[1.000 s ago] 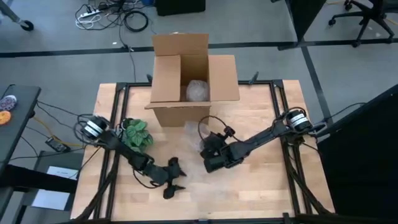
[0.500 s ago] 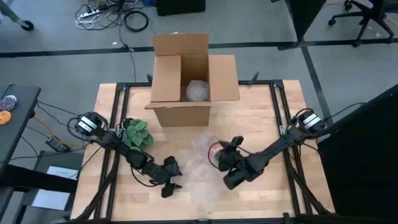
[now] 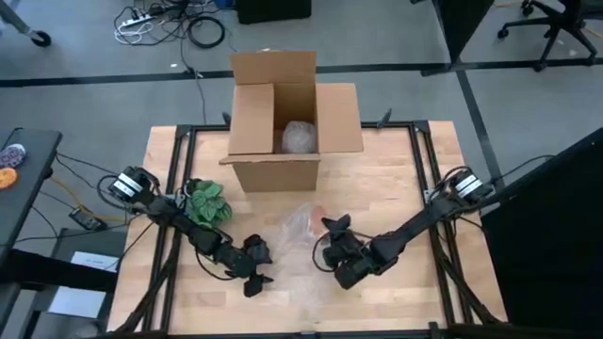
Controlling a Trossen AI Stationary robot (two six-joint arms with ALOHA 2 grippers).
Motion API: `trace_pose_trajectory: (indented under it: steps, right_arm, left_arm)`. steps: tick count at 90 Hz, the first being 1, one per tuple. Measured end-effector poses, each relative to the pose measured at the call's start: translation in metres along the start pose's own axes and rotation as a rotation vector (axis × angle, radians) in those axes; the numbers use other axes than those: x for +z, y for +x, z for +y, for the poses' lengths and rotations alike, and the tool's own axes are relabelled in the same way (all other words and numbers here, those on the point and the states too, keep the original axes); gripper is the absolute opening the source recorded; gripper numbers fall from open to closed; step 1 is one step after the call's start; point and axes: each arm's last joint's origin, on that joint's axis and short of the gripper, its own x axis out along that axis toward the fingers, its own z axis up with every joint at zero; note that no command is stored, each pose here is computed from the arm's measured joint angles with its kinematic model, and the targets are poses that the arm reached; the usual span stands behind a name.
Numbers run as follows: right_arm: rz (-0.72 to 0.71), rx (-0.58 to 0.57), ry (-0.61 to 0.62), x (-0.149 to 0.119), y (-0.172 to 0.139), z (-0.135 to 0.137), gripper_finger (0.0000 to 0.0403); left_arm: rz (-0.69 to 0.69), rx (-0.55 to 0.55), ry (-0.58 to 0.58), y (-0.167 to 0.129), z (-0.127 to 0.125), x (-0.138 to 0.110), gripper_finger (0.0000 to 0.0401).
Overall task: Wrap mug
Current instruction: Wrap the orange mug with the bubble wrap
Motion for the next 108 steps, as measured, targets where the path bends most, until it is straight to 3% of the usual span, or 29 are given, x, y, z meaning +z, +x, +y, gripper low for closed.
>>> trace_pose_trajectory:
  steps: [16, 30, 49, 76, 93, 108]
  right_arm:
    - [0.044, -0.066, -0.264, 0.01, 0.009, 0.032, 0.0012]
    - [0.019, -0.077, -0.356, 0.018, 0.011, 0.047, 0.002]
    - [-0.117, -0.024, -0.27, 0.027, 0.011, 0.044, 0.0055]
    - [-0.134, -0.006, 0.008, 0.028, 0.024, 0.037, 0.0113]
    - [-0.143, 0.003, 0.031, 0.028, 0.024, 0.037, 0.013]
    - [-0.166, 0.003, 0.037, 0.03, 0.018, 0.029, 0.0137]
  left_arm:
    - [0.0, 0.0, -0.016, 0.0, 0.0, 0.0, 0.0284]
    - [0.009, -0.008, -0.029, 0.0, -0.001, 0.001, 0.0284]
    - [0.013, -0.098, 0.015, 0.0, -0.019, 0.017, 0.0284]
    - [-0.181, -0.173, 0.235, -0.009, -0.059, 0.065, 0.0284]
    - [-0.293, -0.067, 0.323, -0.013, -0.062, 0.082, 0.0284]
    - [-0.456, 0.174, 0.306, -0.013, -0.049, 0.103, 0.0284]
